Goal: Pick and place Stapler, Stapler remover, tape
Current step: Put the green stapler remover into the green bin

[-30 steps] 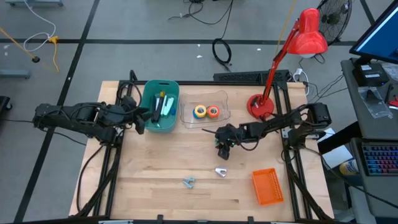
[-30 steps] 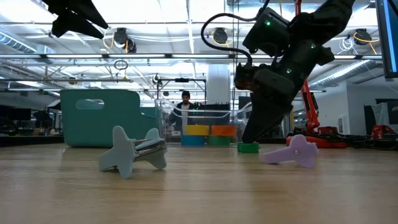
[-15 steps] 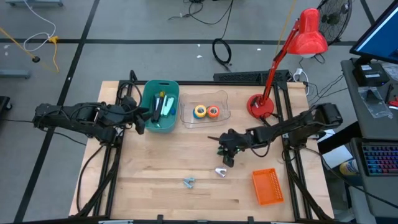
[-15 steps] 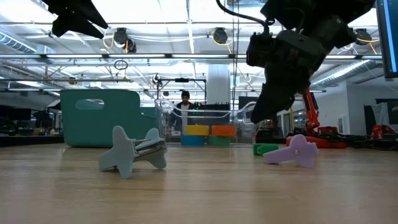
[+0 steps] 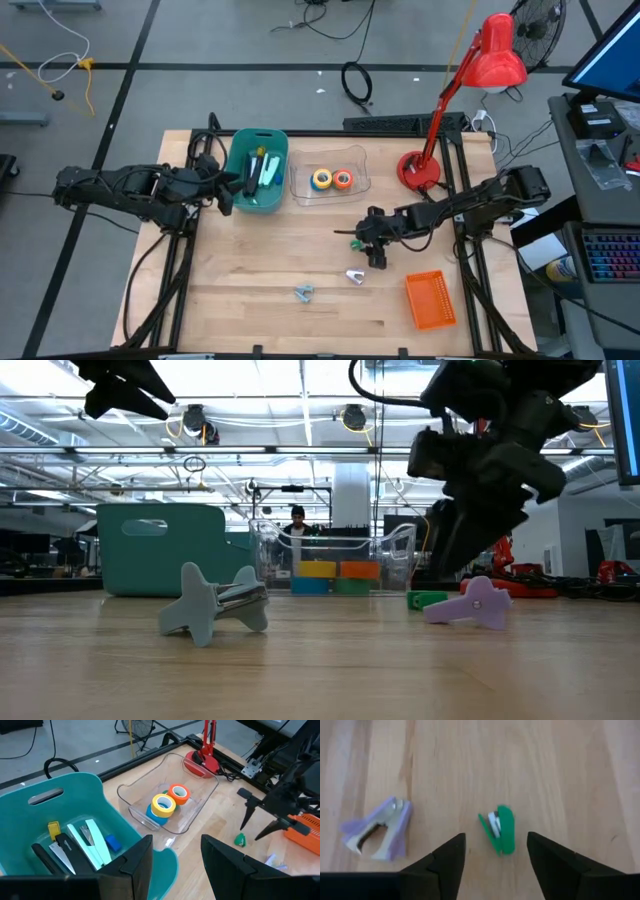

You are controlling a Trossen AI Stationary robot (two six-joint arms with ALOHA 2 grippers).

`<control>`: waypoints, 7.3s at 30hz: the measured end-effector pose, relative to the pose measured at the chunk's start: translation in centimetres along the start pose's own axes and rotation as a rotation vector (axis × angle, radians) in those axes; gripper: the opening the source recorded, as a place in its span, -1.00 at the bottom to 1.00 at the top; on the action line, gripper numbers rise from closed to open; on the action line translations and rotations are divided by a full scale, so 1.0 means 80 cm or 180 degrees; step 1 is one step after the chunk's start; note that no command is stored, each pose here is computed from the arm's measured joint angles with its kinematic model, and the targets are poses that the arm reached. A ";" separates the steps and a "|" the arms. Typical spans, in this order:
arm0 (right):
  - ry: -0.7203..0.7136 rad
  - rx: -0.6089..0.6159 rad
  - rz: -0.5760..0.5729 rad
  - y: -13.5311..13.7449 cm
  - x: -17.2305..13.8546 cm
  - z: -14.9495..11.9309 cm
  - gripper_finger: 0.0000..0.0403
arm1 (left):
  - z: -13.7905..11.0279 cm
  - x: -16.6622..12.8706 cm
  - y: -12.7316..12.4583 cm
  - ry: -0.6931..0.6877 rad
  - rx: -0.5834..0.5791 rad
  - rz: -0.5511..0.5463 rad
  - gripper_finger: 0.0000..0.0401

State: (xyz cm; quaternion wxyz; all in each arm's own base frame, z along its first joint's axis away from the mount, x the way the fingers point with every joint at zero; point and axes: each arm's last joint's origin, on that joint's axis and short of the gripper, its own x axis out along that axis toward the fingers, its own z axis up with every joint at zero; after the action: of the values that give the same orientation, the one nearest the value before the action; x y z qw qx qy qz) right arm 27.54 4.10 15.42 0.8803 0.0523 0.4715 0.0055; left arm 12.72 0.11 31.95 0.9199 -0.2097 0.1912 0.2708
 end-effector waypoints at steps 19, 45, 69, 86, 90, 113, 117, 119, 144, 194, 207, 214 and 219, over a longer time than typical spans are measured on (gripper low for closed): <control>0.0229 -0.0190 0.0148 -0.012 0.027 -0.012 0.09 | 0.004 0.000 -0.003 -0.0089 -0.0059 -0.0064 -0.15; 0.0134 -0.0047 0.0123 -0.017 0.034 -0.008 -0.51 | 0.004 0.000 -0.003 -0.0089 -0.0086 -0.0068 -0.15; -0.1015 0.0214 0.0388 -0.003 -0.045 0.070 -0.77 | -0.002 0.009 -0.015 0.0396 -0.0347 -0.0568 -0.15; -0.2812 0.0025 0.0305 -0.023 -0.119 0.169 -0.77 | 0.011 0.099 -0.097 -0.0219 0.0845 -0.1397 -0.15; -0.2881 0.0050 0.0403 -0.022 -0.121 0.170 -0.77 | 0.015 0.114 -0.108 -0.0532 0.1007 -0.1371 -0.15; -0.2906 0.0053 0.0420 -0.023 -0.123 0.171 -0.77 | 0.023 0.123 -0.120 -0.0904 0.1019 -0.1568 -0.15; -0.2857 0.0115 0.0413 -0.025 -0.120 0.170 -0.77 | 0.025 0.122 -0.121 -0.0940 0.0998 -0.1626 -0.15; -0.2859 0.0113 0.0486 -0.024 -0.121 0.171 -0.77 | 0.025 0.122 -0.121 -0.0931 0.1005 -0.1663 -0.15; -0.3020 0.0156 0.0615 -0.026 -0.110 0.177 -0.77 | 0.025 0.123 -0.120 -0.0872 0.0876 -0.1678 -0.15; -0.2513 0.0468 0.0237 -0.036 -0.097 0.164 -0.28 | 0.028 0.128 -0.107 -0.0778 0.0730 -0.1431 -0.69; -0.2175 0.0518 0.0199 -0.037 -0.093 0.153 -0.21 | 0.030 0.129 0.008 0.0501 -0.0273 0.1072 -0.69; -0.2190 0.0540 0.0149 -0.044 -0.095 0.154 -0.20 | 0.023 0.156 0.063 0.1427 -0.0826 0.1113 -0.69; -0.2192 0.0562 0.0120 -0.049 -0.095 0.154 -0.21 | 0.014 0.178 0.091 0.1824 -0.0908 0.1364 -0.69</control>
State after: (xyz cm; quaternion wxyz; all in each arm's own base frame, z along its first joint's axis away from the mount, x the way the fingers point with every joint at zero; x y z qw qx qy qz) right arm 33.41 -1.30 28.13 0.9794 0.1357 0.1447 -0.0370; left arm 19.86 12.20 24.19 0.7133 -0.3581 0.4403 0.4112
